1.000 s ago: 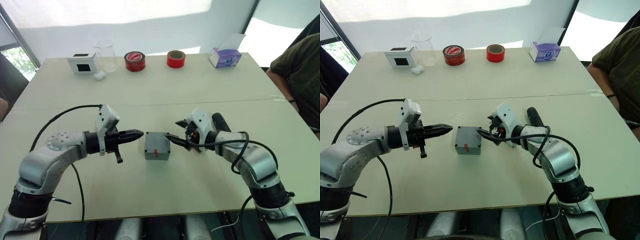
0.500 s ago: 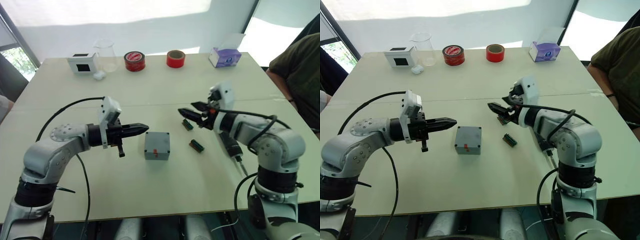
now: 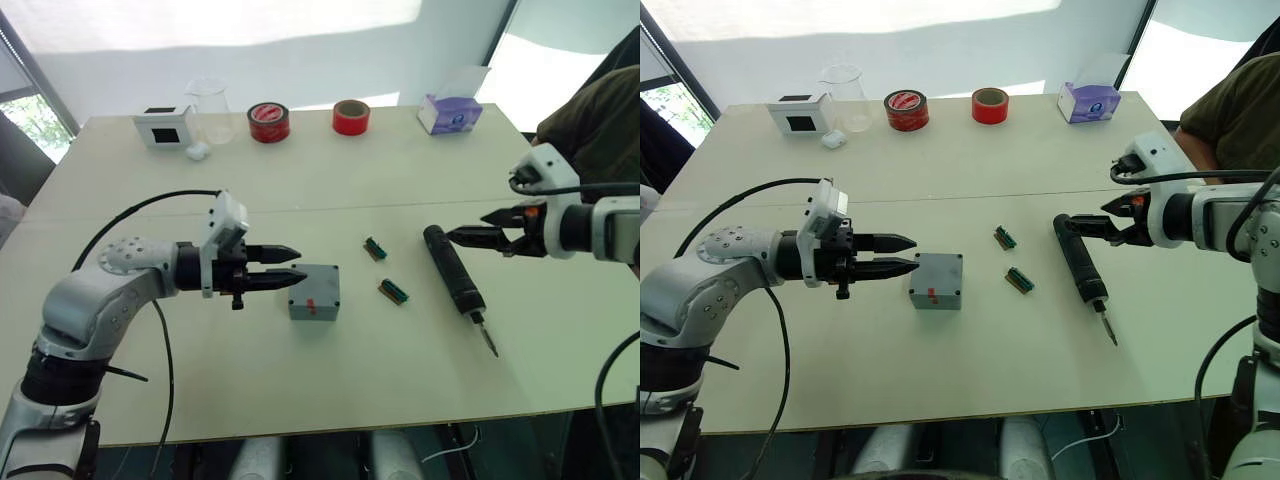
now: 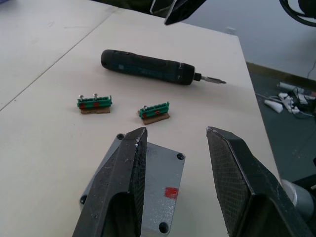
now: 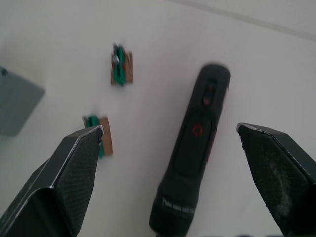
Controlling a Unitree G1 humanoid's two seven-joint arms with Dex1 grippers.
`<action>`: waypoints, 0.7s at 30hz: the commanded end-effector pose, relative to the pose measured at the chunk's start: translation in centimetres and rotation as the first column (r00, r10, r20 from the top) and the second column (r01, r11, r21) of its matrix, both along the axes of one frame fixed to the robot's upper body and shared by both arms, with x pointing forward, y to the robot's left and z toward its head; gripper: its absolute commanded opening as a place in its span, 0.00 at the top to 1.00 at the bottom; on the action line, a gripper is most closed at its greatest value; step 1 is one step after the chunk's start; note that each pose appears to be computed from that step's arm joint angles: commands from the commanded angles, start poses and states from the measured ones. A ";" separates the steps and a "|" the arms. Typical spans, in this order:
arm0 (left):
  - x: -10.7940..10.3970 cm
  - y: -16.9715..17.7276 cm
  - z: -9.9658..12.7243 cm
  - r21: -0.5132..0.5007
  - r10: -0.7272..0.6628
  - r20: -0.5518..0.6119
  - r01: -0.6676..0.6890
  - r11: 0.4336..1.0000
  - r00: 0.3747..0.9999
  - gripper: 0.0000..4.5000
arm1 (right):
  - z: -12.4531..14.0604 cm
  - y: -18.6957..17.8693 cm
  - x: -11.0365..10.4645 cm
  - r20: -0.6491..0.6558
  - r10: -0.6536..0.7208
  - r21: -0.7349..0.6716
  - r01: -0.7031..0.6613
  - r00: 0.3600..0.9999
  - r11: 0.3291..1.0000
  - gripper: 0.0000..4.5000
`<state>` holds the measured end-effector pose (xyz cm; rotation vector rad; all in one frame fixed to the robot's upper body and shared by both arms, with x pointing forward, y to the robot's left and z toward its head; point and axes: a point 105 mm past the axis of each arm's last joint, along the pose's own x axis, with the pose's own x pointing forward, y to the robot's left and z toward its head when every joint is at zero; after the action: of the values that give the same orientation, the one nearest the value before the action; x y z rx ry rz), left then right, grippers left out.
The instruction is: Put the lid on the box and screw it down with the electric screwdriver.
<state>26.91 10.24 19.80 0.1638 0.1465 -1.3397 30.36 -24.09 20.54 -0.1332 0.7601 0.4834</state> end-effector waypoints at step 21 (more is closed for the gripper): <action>-1.2 -1.7 -1.0 0.052 -0.081 0.044 0.078 0.996 0.996 0.99 | -5.1 -3.1 2.3 -0.317 -0.045 -0.111 0.010 0.947 0.994 0.00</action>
<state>26.09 8.77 18.00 0.2205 0.1760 -1.4043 32.35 -26.66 14.71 -0.1357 1.1176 0.4772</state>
